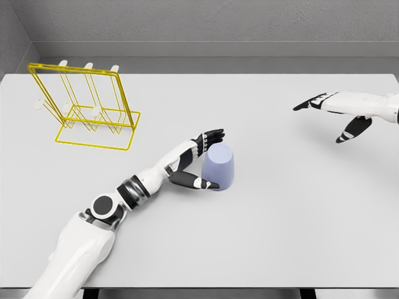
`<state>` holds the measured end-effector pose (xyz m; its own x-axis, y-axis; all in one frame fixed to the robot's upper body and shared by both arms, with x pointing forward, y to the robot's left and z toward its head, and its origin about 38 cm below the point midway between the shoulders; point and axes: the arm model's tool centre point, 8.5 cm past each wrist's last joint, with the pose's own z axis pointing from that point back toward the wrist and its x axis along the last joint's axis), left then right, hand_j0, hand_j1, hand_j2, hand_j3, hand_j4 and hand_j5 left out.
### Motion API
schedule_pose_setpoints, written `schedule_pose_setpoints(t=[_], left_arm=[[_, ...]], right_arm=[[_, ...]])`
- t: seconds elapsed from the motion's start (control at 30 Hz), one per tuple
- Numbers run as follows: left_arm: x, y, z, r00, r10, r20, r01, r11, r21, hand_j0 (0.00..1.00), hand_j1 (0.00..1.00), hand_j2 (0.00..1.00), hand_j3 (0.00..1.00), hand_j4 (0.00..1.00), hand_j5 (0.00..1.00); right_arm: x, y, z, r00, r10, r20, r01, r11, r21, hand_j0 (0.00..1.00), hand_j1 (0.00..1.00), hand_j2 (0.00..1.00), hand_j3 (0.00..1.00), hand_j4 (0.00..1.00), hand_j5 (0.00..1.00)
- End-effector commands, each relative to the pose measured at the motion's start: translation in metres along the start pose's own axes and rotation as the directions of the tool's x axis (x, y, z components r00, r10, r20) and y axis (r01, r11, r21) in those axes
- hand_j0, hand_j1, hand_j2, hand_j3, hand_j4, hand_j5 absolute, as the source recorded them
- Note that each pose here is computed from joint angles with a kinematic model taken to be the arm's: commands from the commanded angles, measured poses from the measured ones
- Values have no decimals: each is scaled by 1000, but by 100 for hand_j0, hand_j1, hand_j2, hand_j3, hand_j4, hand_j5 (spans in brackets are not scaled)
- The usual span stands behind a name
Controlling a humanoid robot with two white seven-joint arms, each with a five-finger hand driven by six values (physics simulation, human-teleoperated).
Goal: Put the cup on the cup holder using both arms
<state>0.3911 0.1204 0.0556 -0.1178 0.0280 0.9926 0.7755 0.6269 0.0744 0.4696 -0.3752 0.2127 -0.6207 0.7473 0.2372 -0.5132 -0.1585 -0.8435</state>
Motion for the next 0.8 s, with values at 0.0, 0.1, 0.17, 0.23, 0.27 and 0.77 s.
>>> schedule_pose_setpoints(t=[0.0, 0.1, 0.17, 0.23, 0.27, 0.77], left_arm=[[0, -1, -1, 1000, 7, 5, -7, 1000, 1, 100, 100, 100, 100, 100, 100], [0, -1, -1, 1000, 6, 3, -6, 1000, 1, 100, 100, 100, 100, 100, 100], [1, -3, -3, 1000, 9, 8, -9, 1000, -3, 100, 100, 100, 100, 100, 100], [1, -3, -4, 1000, 10, 11, -10, 1000, -4, 100, 100, 100, 100, 100, 100], [1, -5, -5, 1000, 11, 12, -11, 1000, -6, 100, 100, 100, 100, 100, 100], [1, -11, -12, 1000, 10, 15, -10, 1000, -11, 90, 90, 90, 90, 90, 90]], right_arm=[[-1, -1, 2, 1000, -5, -3, 5, 1000, -4, 100, 100, 100, 100, 100, 100], [0, -3, 1, 1000, -2, 0, 2, 1000, -8, 100, 100, 100, 100, 100, 100], [-1, -4, 2, 1000, -1, -4, 1, 1000, -9, 100, 100, 100, 100, 100, 100], [-1, -3, 2, 1000, -2, -3, 2, 1000, -8, 100, 100, 100, 100, 100, 100], [-1, -4, 2, 1000, -2, -4, 2, 1000, -10, 100, 100, 100, 100, 100, 100], [-2, -4, 2, 1000, -7, -7, 7, 1000, -12, 100, 100, 100, 100, 100, 100]])
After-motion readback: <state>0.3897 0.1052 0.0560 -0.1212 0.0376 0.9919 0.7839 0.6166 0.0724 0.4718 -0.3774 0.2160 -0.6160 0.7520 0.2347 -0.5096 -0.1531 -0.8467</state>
